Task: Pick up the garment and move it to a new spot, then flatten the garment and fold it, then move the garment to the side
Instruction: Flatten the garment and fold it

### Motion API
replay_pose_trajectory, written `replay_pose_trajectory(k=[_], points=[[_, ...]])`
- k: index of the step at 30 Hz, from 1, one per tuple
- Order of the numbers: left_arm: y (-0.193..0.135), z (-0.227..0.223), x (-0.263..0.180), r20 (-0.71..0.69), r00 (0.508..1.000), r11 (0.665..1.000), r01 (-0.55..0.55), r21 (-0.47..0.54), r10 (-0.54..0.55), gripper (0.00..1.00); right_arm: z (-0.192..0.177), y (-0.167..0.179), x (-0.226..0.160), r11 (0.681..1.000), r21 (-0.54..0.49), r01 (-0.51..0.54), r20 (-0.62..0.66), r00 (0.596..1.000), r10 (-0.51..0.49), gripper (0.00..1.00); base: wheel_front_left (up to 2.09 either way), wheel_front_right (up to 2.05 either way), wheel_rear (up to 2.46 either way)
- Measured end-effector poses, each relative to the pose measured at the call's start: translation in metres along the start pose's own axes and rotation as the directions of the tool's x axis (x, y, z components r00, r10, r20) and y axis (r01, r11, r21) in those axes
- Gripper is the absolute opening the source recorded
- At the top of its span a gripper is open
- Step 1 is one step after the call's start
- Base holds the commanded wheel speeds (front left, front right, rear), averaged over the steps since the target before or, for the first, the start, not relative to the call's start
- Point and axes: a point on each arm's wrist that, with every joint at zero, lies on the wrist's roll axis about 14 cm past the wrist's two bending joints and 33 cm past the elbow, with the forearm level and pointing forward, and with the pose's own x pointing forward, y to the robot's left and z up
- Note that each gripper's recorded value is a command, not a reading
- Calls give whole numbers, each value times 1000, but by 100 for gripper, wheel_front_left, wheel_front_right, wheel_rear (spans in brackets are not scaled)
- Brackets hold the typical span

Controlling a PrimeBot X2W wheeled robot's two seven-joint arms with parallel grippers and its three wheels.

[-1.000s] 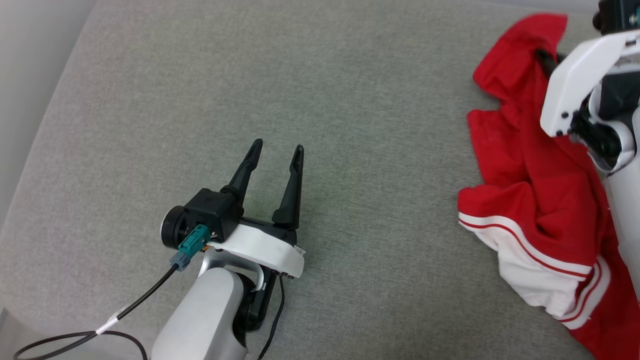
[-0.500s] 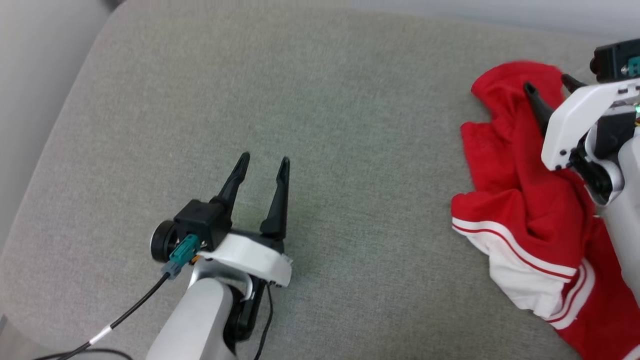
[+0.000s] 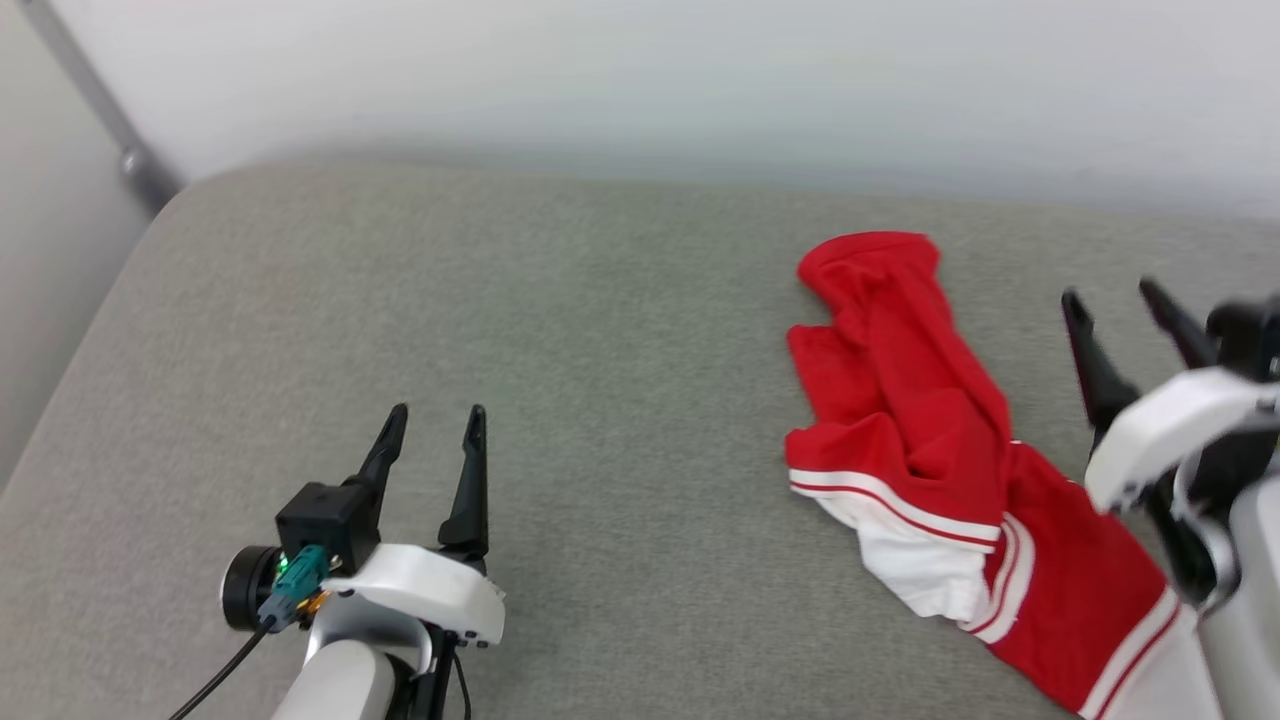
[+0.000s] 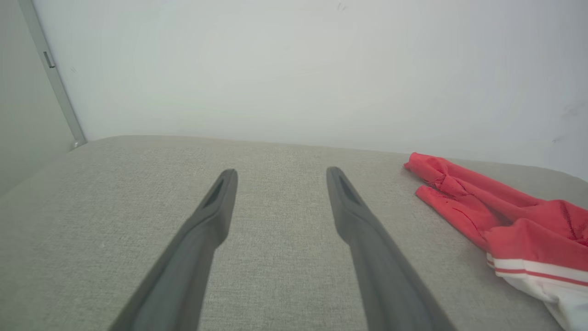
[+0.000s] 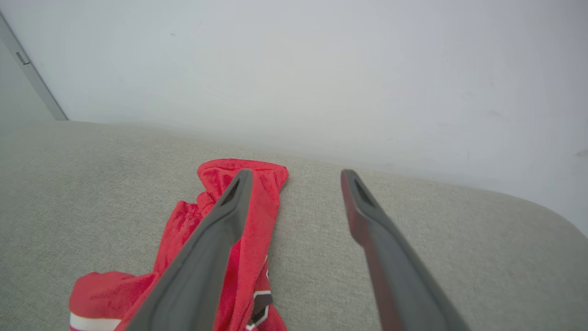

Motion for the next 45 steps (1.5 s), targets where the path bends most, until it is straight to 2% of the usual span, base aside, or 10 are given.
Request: replay_pose_trajectory(k=[11, 17, 18, 20, 26, 34, 39, 41, 42, 45], points=[[-41, 5, -1, -35, 992, 992, 123, -10, -124, 100, -10, -1, -120, 987, 76, 145, 28, 989, -147, 100, 0, 0, 0], [-103, -6, 9, -155, 934, 947, 322, -19, -321, 100, -7, 0, -160, 973, 108, 204, 26, 978, -208, 100, 0, 0, 0], [-127, -10, 13, -199, 897, 917, 398, -23, -394, 100, -2, 0, -166, 970, 110, 217, 36, 974, -222, 100, 0, 0, 0], [-150, -17, 16, -254, 851, 882, 470, -24, -460, 100, -1, 0, -170, 967, 117, 226, 38, 972, -231, 100, 0, 0, 0], [-190, -52, 26, -440, 704, 785, 619, -5, -558, 100, -4, -3, -171, 961, 124, 249, 22, 967, -253, 100, 0, 0, 0], [-195, -108, 49, -657, 545, 713, 701, 15, -521, 100, -16, -10, -154, 956, 125, 267, -6, 963, -268, 100, 0, 0, 0], [-188, -147, 45, -788, 421, 677, 736, 6, -450, 100, -21, -16, -149, 951, 119, 286, -10, 958, -287, 100, 0, 0, 0], [-187, -153, 43, -810, 396, 669, 744, 6, -433, 100, -23, -18, -148, 950, 118, 290, -12, 957, -291, 100, 0, 0, 0], [-189, -158, 42, -841, 353, 652, 758, 0, -411, 100, -25, -19, -149, 948, 119, 296, -15, 955, -296, 100, 0, 0, 0], [-189, -164, 37, -881, 297, 622, 783, 4, -368, 98, -23, -18, -147, 949, 119, 293, -4, 956, -294, 100, 0, 0, 0]])
